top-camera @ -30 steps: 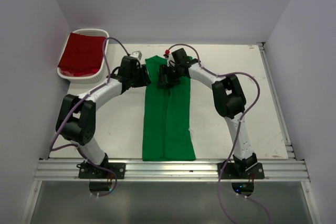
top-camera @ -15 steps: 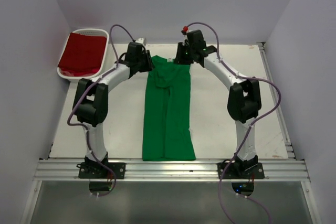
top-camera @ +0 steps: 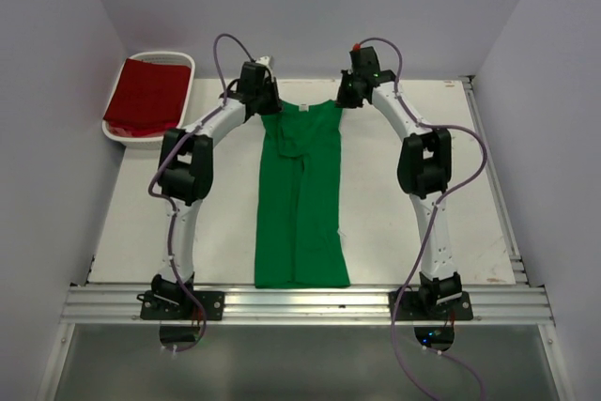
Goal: Fold and stack the t-shirts
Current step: Rotate the tshirt 90 degrees
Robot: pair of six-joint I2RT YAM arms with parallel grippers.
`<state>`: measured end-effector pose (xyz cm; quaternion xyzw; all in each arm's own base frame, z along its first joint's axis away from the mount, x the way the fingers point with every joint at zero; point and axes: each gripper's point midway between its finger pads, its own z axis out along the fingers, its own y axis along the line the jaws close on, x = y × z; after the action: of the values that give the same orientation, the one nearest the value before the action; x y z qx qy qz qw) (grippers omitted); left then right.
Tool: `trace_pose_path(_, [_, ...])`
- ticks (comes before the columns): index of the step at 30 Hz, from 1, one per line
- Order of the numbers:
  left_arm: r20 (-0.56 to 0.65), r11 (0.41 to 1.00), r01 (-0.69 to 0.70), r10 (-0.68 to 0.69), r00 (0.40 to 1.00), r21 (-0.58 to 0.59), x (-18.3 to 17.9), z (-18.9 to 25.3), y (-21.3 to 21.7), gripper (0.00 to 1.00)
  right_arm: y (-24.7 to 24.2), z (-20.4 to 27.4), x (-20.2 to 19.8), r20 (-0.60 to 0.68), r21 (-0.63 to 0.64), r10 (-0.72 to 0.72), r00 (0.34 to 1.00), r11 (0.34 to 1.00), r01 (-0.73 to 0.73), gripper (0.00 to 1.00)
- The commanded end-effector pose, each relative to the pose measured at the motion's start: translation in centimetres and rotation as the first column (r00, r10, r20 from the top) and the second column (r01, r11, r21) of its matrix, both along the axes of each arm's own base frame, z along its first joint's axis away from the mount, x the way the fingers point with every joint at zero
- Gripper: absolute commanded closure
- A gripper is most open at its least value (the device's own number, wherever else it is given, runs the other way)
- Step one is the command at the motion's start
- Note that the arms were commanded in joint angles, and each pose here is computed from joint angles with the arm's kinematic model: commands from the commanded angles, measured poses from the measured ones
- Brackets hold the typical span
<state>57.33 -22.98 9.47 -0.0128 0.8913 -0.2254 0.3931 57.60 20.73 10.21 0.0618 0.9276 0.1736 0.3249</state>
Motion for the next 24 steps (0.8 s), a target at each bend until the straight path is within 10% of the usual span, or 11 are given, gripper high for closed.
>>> trace_pose_path(1, [-0.085, 0.997, -0.063, 0.066, 0.994, 0.038, 0.1, -2.3, 2.5, 1.0, 0.0, 0.3, 0.0, -0.003, 0.006, -0.018, 1.0, 1.0, 0.018, 1.0])
trace_pose_path(24, [-0.171, 0.991, -0.134, 0.135, 0.976, 0.017, 1.6, -10.6, 5.8, 1.0, -3.8, -9.6, 1.2, -0.112, -0.144, -0.141, 0.984, 0.982, 0.124, 1.0])
